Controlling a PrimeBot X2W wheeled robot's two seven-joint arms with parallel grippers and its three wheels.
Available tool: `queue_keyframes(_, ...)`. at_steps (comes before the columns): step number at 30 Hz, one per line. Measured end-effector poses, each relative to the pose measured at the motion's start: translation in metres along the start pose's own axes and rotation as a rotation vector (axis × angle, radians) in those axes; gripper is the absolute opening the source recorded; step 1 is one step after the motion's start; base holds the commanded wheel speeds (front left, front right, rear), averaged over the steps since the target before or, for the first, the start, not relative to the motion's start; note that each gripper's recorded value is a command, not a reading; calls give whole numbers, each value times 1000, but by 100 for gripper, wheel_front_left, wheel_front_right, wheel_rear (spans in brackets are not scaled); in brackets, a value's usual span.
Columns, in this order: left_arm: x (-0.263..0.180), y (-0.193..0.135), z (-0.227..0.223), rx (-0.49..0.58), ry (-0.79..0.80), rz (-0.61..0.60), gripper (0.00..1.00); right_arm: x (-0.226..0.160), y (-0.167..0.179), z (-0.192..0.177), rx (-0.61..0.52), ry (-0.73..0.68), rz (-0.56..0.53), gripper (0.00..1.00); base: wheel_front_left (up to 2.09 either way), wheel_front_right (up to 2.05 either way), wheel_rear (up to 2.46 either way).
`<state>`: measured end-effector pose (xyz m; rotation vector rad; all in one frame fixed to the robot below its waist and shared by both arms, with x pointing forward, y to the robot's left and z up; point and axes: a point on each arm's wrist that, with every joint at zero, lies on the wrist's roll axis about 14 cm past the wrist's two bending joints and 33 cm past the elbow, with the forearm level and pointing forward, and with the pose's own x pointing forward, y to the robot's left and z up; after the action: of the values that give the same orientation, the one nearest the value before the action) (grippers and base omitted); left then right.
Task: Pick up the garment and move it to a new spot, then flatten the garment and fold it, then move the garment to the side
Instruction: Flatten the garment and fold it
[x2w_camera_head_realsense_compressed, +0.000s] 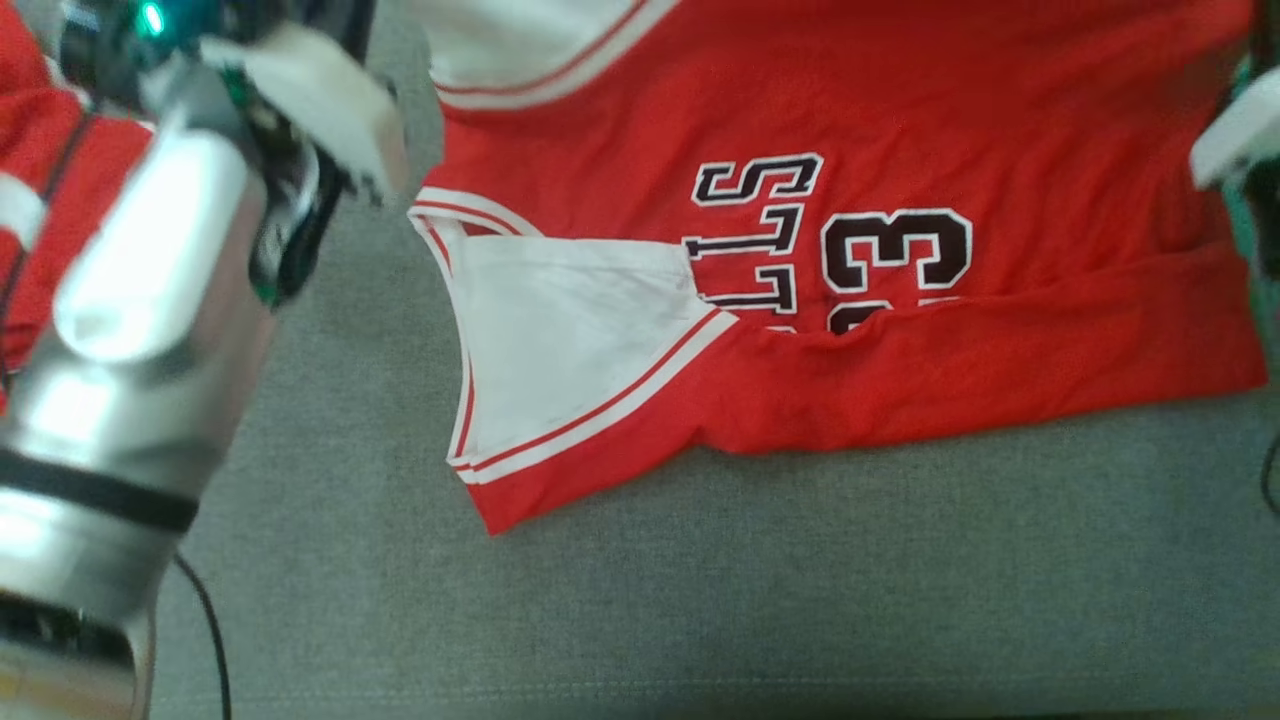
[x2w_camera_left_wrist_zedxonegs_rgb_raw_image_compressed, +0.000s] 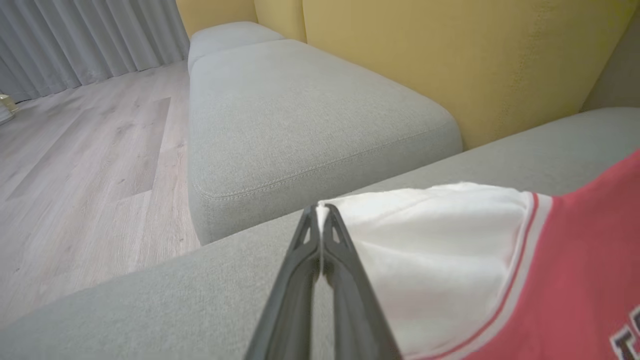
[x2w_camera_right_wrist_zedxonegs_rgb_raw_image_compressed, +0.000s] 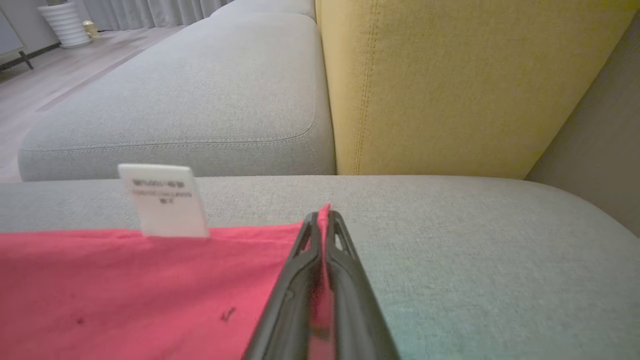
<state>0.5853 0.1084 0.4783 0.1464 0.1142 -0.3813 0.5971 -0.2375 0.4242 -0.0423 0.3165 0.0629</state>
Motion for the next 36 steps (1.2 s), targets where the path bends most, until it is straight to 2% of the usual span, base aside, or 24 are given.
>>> queue_keyframes(7, -51, -16, -14, 18, 59, -50, 0, -39, 2, -26, -16, 90, 27, 0, 0, 0, 0)
queue_keyframes(13, -95, -29, -12, 24, 99, -81, 0, -68, -7, -30, -47, 158, 43, 0, 0, 0, 0)
queue_keyframes(20, -158, -66, -38, -11, 274, -187, 0, -107, -13, -56, -67, 320, 78, 0, 0, 0, 0)
queue_keyframes(31, -191, -94, -71, -22, 436, -275, 0, -141, -17, -91, -78, 517, 107, 0, 0, 0, 0)
queue_keyframes(32, -192, -94, -74, -19, 445, -274, 39, -145, -17, -95, -69, 543, 106, 92, 0, 0, 0)
queue_keyframes(33, -194, -94, -77, -13, 454, -274, 95, -149, -18, -99, -61, 563, 105, 100, 0, 0, 0)
queue_keyframes(34, -195, -94, -80, -7, 459, -274, 100, -151, -17, -101, -52, 573, 106, 100, 0, 0, 0)
queue_keyframes(36, -195, -92, -82, -9, 459, -254, 100, -153, -19, -98, -37, 557, 101, 100, 0, 0, 0)
